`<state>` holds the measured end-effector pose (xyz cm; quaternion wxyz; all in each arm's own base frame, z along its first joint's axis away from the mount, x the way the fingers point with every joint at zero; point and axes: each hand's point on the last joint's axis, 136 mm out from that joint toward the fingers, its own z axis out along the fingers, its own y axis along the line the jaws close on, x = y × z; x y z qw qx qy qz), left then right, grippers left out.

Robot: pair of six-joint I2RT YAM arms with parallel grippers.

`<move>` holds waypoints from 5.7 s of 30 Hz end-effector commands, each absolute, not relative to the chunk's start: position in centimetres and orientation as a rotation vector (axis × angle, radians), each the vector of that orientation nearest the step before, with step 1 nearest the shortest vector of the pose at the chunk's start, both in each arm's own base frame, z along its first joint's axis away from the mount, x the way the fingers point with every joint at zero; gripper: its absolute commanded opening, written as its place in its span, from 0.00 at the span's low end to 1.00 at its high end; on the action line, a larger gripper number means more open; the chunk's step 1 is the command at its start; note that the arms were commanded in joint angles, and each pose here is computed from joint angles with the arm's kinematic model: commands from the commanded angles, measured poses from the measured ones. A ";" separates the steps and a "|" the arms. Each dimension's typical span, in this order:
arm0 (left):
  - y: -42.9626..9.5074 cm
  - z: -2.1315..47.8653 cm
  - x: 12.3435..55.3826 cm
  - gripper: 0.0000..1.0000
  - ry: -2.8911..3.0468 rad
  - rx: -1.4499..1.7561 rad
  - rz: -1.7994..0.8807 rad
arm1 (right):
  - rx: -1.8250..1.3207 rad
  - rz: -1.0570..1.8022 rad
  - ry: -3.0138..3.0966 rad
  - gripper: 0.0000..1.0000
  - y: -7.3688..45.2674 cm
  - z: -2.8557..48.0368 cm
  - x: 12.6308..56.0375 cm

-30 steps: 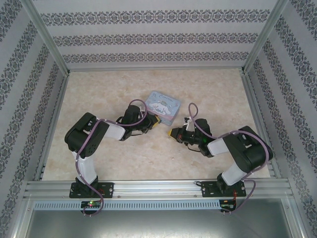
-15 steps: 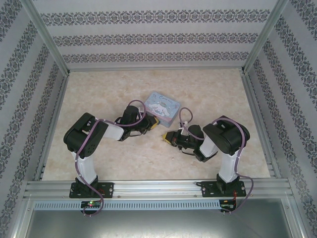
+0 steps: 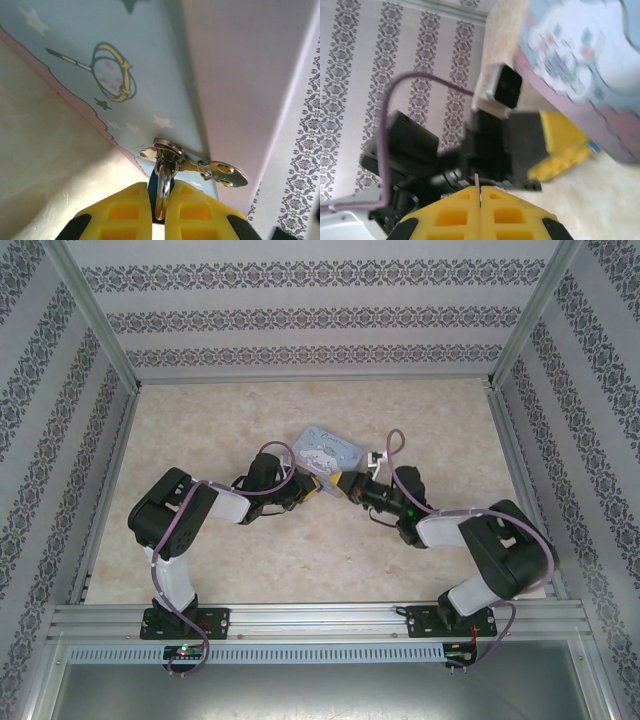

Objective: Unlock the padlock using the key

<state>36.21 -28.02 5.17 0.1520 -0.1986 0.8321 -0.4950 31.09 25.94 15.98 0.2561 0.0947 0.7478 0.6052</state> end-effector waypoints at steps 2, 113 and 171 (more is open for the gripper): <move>-27.2 5.0 36.6 0.00 2.394 -0.572 -1.367 | 0.217 1.460 2.108 0.00 25.0 16.1 33.1; -27.9 6.4 38.1 0.00 2.195 -0.476 -1.346 | 0.119 1.437 2.276 0.00 25.9 13.1 30.0; -30.0 10.7 36.8 0.00 2.091 -0.541 -1.753 | 0.519 1.650 2.071 0.00 25.5 10.1 31.3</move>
